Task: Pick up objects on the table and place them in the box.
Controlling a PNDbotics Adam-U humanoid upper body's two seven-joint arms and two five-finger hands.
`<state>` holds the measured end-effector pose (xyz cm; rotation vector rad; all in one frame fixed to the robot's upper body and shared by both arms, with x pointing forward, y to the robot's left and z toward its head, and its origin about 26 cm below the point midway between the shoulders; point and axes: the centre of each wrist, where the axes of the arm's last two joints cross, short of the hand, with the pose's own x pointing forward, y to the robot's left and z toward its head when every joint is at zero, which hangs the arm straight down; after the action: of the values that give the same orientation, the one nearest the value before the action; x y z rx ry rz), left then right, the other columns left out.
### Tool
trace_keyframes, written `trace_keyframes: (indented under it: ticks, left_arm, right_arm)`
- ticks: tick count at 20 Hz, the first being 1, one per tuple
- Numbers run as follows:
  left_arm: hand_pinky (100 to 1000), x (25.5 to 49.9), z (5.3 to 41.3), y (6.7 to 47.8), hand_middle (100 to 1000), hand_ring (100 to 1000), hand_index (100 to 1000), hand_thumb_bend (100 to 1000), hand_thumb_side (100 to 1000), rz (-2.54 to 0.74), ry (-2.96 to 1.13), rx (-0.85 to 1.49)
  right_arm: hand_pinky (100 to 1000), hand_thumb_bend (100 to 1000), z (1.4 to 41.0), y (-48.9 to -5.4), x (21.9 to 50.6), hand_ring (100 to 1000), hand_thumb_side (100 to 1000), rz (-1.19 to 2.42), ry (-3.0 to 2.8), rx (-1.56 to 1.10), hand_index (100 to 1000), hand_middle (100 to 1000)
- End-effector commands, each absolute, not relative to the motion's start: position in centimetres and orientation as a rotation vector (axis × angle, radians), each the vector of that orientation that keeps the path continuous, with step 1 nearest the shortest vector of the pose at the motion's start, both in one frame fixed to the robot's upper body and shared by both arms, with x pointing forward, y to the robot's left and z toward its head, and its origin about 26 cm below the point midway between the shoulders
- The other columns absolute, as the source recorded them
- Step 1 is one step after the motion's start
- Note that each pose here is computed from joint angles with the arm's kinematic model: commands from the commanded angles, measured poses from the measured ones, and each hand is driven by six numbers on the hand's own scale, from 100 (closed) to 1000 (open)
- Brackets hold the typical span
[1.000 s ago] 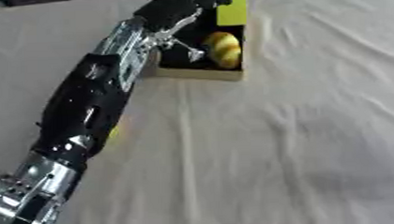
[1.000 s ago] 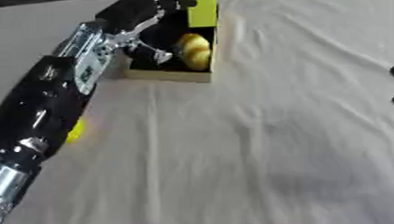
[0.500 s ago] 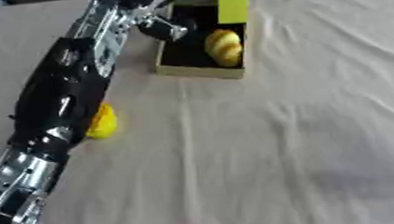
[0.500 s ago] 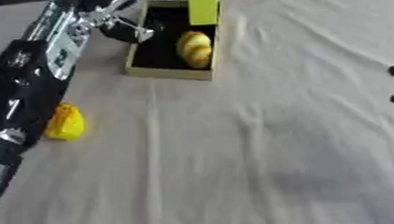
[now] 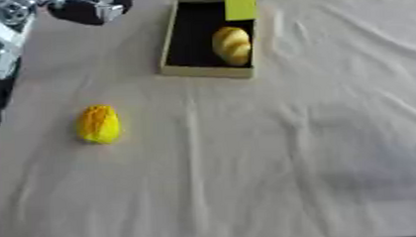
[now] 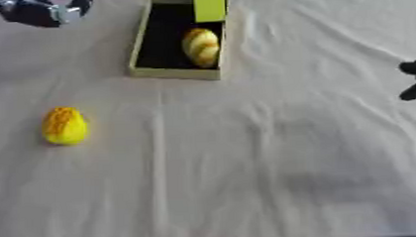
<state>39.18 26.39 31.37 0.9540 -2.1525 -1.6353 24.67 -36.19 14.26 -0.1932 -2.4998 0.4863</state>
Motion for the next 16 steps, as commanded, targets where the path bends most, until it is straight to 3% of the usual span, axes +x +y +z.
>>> trace_keyframes:
  ticks: [1, 4, 8, 13, 16]
  left_arm:
    - [877, 35.5, 32.8, 27.7, 783, 856, 911, 266, 158, -1.69, -2.113, 0.934]
    - [891, 33.2, 31.9, 28.2, 792, 869, 911, 285, 242, -1.739, -2.008, 0.852]
    - [897, 30.8, 32.1, 28.0, 797, 874, 911, 334, 283, -1.805, -1.905, 0.839]
    - [902, 29.5, 31.7, 27.9, 804, 879, 910, 344, 313, -1.839, -1.823, 0.832]
    - [923, 29.3, 31.4, 27.9, 814, 892, 913, 425, 422, -1.858, -1.78, 0.828]
  right_arm:
    - [1000, 100, 15.3, -36.3, 24.6, 865, 470, 0.522, -2.523, -0.215, 772, 561]
    - [1000, 100, 15.3, -36.3, 24.6, 864, 470, 0.519, -2.528, -0.216, 771, 560]
    - [1000, 100, 15.2, -36.2, 24.7, 864, 470, 0.515, -2.527, -0.214, 771, 559]
    - [1000, 100, 15.2, -36.2, 24.7, 864, 470, 0.514, -2.528, -0.213, 771, 559]
    - [1000, 100, 15.3, -36.2, 24.7, 865, 470, 0.514, -2.527, -0.212, 771, 558]
